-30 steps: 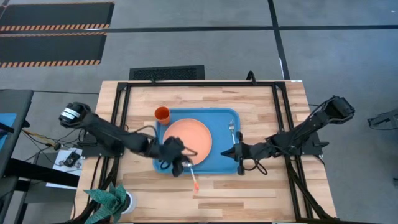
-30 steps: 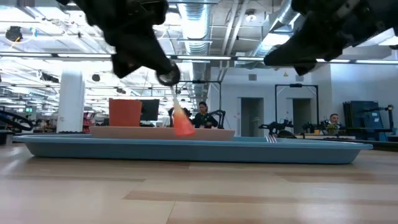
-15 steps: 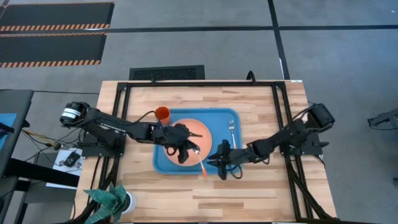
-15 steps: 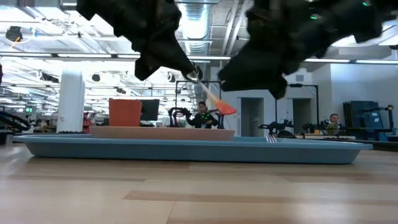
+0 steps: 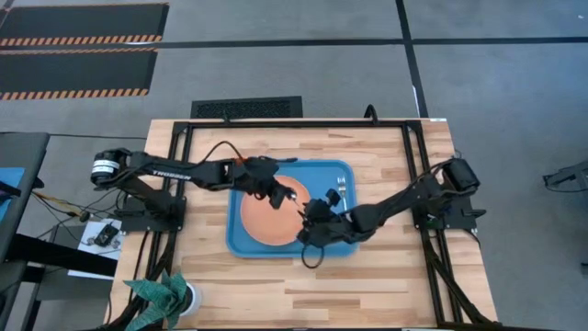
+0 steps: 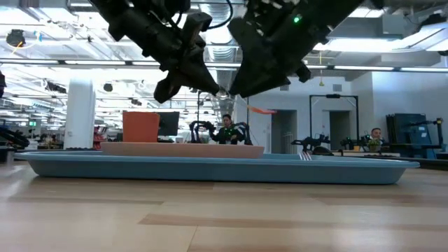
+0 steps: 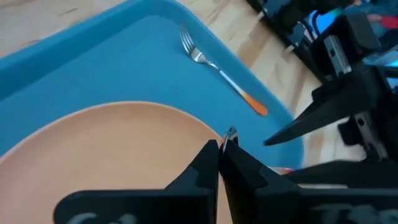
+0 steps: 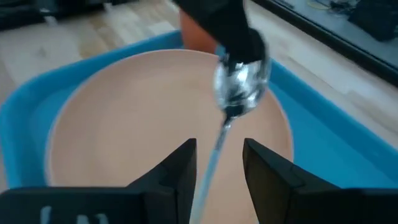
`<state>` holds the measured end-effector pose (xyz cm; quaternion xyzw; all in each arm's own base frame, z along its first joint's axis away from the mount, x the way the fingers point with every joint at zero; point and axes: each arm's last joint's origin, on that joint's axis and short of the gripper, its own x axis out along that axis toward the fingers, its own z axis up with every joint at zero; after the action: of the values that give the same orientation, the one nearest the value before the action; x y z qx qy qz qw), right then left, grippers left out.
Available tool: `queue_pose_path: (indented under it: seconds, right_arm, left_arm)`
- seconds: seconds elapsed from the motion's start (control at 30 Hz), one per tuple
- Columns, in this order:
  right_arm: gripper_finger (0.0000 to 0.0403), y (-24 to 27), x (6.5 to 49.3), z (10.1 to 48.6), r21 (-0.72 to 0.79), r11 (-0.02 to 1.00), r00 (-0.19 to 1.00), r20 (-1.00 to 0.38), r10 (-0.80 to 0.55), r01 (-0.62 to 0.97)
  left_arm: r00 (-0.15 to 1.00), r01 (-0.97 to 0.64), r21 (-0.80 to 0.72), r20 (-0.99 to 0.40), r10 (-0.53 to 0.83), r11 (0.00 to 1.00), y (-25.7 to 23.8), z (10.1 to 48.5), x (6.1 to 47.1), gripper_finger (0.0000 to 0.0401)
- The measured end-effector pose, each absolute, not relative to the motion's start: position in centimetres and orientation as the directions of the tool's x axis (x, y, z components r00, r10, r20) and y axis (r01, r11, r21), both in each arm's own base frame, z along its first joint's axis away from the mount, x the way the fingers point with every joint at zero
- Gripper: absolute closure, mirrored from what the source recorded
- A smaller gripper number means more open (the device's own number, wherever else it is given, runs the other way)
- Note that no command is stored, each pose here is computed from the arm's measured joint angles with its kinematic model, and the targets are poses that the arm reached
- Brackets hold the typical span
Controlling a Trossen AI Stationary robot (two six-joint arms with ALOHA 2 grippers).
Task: Pick and place plate/cup/fork/spoon on tray
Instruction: Put the orange spoon on the blue serving tray
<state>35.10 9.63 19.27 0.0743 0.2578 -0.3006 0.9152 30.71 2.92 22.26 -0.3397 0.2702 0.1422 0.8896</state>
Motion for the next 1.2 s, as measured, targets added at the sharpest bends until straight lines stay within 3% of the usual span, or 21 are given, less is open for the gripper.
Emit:
queue_pose_path:
  seconds: [0.23, 0.7, 1.03, 1.2]
  right_arm:
    - [0.0255, 7.9, 36.0, 19.5, -0.017, 0.78, 0.658, -0.525, -0.539, 0.625]
    - [0.0291, 6.2, 36.5, 19.3, 0.036, 0.81, 0.665, -0.593, -0.453, 0.585]
    - [0.0376, 5.9, 36.4, 19.2, 0.016, 0.805, 0.65, -0.601, -0.466, 0.592]
    - [0.0386, 5.6, 36.5, 19.2, 0.014, 0.802, 0.646, -0.603, -0.469, 0.597]
  left_arm:
    - [0.817, -0.432, -0.568, -0.575, 0.038, 0.701, 3.8, 22.3, 30.6, 0.0401]
    - [0.824, -0.419, -0.562, -0.565, 0.039, 0.714, 4.0, 22.4, 30.7, 0.0401]
    - [0.816, -0.404, -0.543, -0.578, 0.022, 0.736, 4.0, 22.2, 30.6, 0.0401]
    - [0.816, -0.395, -0.528, -0.577, 0.024, 0.751, 4.0, 22.2, 30.6, 0.0399]
